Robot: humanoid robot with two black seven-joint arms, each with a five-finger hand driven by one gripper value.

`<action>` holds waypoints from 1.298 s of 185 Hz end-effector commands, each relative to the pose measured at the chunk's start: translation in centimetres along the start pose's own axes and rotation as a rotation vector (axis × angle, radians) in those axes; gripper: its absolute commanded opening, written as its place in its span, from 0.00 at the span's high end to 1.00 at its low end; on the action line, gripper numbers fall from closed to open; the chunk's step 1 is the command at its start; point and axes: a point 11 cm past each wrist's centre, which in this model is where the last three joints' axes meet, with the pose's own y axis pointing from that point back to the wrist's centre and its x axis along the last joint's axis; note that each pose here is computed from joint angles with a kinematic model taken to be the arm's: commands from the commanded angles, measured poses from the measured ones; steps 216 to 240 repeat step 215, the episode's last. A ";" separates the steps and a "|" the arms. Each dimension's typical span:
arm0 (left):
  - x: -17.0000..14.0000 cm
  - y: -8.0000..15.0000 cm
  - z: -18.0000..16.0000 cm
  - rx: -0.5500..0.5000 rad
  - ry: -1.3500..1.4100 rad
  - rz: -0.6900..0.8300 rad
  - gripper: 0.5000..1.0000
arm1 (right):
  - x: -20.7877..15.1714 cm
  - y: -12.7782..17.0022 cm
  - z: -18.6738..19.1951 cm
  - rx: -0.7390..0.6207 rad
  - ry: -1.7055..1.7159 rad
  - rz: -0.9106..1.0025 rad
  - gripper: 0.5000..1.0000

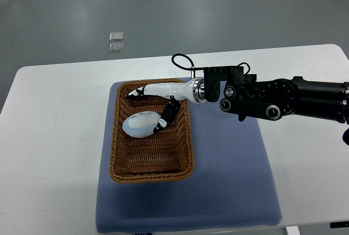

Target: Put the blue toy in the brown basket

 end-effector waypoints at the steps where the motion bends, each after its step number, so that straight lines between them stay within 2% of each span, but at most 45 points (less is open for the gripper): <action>1: 0.0 0.0 0.0 0.000 0.002 0.001 0.00 | 3.0 1.4 0.1 0.025 -0.080 0.092 0.17; 12: 0.1 0.0 0.0 0.000 0.002 0.001 0.00 | 5.7 2.6 -0.2 0.068 -0.198 0.190 0.17; 41: 0.1 0.0 0.0 0.000 0.002 0.003 0.00 | 8.9 5.5 1.9 0.196 -0.633 0.410 0.17; 77: 0.0 0.0 0.0 0.001 -0.003 0.000 0.00 | 8.6 8.2 7.6 0.320 -1.136 0.635 0.17; 104: 0.0 0.0 0.0 0.000 0.000 0.000 0.00 | 4.9 7.5 11.1 0.391 -1.436 0.702 0.17; 119: 0.0 0.0 0.0 0.000 0.000 0.000 0.00 | 2.8 8.1 13.6 0.405 -1.515 0.716 0.17; 141: 0.0 0.0 0.0 0.000 -0.001 0.000 0.00 | 0.1 8.1 14.3 0.502 -1.613 0.671 0.17; 157: 0.0 0.0 0.0 0.001 -0.003 0.000 0.00 | -0.4 8.8 14.9 0.561 -1.663 0.682 0.17; 240: -0.1 0.0 0.0 0.001 -0.003 -0.002 0.00 | -1.6 9.3 16.6 0.532 -1.702 0.718 0.17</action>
